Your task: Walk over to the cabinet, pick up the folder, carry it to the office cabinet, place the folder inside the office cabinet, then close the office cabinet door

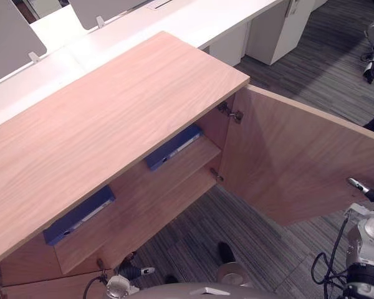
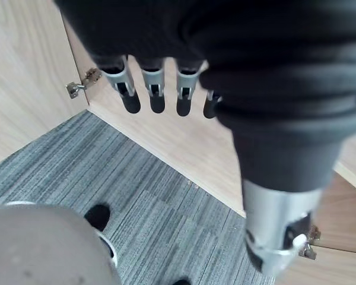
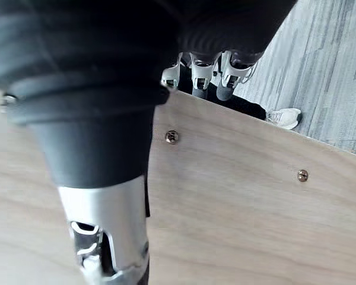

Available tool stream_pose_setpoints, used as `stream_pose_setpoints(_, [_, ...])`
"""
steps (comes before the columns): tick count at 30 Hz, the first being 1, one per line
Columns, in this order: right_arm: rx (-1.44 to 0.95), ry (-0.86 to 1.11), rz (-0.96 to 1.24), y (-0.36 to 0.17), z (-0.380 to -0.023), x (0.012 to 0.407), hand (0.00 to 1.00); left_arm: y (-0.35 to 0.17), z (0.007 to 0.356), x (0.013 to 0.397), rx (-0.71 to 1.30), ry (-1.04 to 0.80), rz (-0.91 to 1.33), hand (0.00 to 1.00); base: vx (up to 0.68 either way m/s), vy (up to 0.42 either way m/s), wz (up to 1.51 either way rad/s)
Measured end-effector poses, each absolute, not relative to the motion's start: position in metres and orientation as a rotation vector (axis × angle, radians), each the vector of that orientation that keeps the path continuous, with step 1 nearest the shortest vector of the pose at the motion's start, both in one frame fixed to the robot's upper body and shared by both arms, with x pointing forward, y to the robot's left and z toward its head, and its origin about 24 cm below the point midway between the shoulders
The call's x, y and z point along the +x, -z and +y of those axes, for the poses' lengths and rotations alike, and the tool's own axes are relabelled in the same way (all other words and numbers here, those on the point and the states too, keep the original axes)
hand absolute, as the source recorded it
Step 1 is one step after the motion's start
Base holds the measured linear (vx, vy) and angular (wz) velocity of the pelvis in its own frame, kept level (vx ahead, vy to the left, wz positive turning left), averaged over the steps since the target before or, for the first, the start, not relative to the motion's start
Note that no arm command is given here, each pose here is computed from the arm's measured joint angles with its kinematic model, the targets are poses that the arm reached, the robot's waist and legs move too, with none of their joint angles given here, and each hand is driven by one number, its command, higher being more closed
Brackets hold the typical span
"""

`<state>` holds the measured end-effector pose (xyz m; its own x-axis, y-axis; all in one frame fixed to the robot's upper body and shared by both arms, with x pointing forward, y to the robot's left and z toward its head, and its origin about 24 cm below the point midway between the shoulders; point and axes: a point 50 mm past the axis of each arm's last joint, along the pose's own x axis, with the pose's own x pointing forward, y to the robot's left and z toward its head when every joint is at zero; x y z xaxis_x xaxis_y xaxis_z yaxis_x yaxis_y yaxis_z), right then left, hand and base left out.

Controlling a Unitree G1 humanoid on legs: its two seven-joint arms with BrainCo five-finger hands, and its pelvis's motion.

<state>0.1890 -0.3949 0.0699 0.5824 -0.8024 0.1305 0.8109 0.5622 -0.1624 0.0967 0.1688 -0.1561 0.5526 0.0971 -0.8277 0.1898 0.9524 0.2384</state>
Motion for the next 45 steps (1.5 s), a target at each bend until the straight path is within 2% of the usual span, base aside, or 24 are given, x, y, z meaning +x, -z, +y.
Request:
stream_pose_setpoints(7, [-0.193,0.867,-0.035,-0.05,-0.35,0.172,0.0,0.153,0.176,0.106,0.342,0.051,0.968,0.0,-0.09,-0.07,-0.12])
stream_pose_setpoints(13, [-0.208,0.622,0.056,-0.024,-0.279,0.159,0.0,0.153,0.193,0.11,0.415,0.048,0.981,0.0,-0.09,-0.06,-0.56])
stream_pose_setpoints(20, [-0.227,0.381,0.133,-0.005,-0.226,0.149,0.0,0.156,0.194,0.108,0.466,0.08,1.016,0.0,-0.09,-0.056,-0.34])
stream_pose_setpoints(23, [-0.265,0.235,0.156,0.0,-0.208,0.149,0.0,0.155,0.196,0.114,0.5,0.097,1.006,0.0,-0.09,-0.056,-0.14])
stream_pose_setpoints(28, [-0.429,-0.246,0.061,-0.011,-0.15,0.156,0.0,0.153,0.202,0.122,0.577,0.141,0.998,0.0,-0.08,-0.044,-0.04])
stream_pose_setpoints(31, [-0.435,-0.379,0.019,-0.013,-0.127,0.16,0.0,0.153,0.2,0.122,0.589,0.157,0.995,0.0,-0.04,-0.029,0.33])
stream_pose_setpoints(39, [-0.465,-0.509,-0.132,-0.033,-0.105,0.182,0.0,0.151,0.208,0.121,0.611,0.12,0.993,0.0,0.01,0.031,0.38])
stream_pose_setpoints(45, [-0.484,-0.543,-0.105,-0.025,-0.103,0.194,0.0,0.152,0.216,0.115,0.584,0.075,1.014,0.0,0.06,0.04,0.3])
